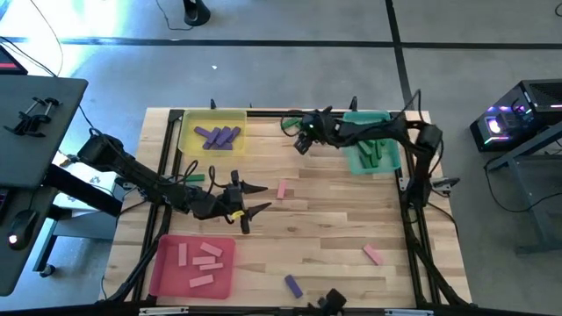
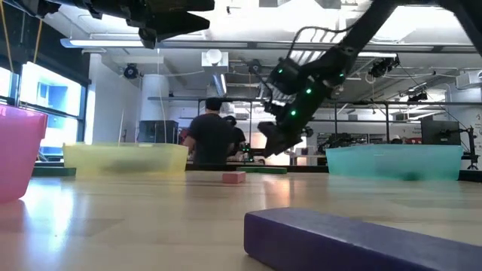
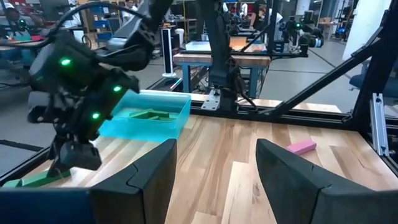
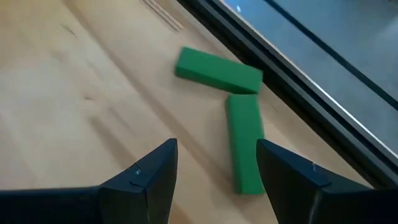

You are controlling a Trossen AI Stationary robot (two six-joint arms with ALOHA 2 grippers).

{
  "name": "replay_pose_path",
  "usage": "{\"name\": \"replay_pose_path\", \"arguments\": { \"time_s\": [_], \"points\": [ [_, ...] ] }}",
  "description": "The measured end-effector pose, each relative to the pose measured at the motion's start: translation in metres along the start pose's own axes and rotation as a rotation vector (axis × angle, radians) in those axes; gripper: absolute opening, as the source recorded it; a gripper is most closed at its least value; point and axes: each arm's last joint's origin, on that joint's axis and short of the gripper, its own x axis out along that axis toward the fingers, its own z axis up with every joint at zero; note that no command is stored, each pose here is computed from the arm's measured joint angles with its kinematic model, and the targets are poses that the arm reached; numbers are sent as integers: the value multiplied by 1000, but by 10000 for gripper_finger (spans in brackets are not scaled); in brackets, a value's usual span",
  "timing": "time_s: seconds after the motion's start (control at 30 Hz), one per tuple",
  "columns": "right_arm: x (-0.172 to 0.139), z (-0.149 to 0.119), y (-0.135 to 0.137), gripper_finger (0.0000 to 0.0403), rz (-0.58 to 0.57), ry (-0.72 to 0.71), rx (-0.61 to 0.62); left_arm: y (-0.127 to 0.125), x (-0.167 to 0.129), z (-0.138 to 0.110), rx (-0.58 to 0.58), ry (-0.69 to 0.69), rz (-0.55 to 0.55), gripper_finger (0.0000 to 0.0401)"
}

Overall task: Sort blocks
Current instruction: Put the green wooden block into the green bin

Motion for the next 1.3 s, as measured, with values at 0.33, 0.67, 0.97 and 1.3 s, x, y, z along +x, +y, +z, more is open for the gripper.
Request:
{"name": "replay_pose_path", "arguments": {
  "time_s": [0.33, 0.67, 0.97, 1.3],
  "points": [
    [28, -3, -22, 204, -17, 182, 24, 0, 0, 0, 0, 0, -1, 206],
    [34, -14, -30, 91, 83, 284, 59, 0, 0, 0, 0, 1, -1, 206],
    [3, -11, -2, 67, 64, 319, -88, 0, 0, -3, -15, 32, -1, 206],
    [-111, -17, 46, 67, 9, 271, -368, -6, -5, -8, -39, 71, -26, 206]
  ]
}}
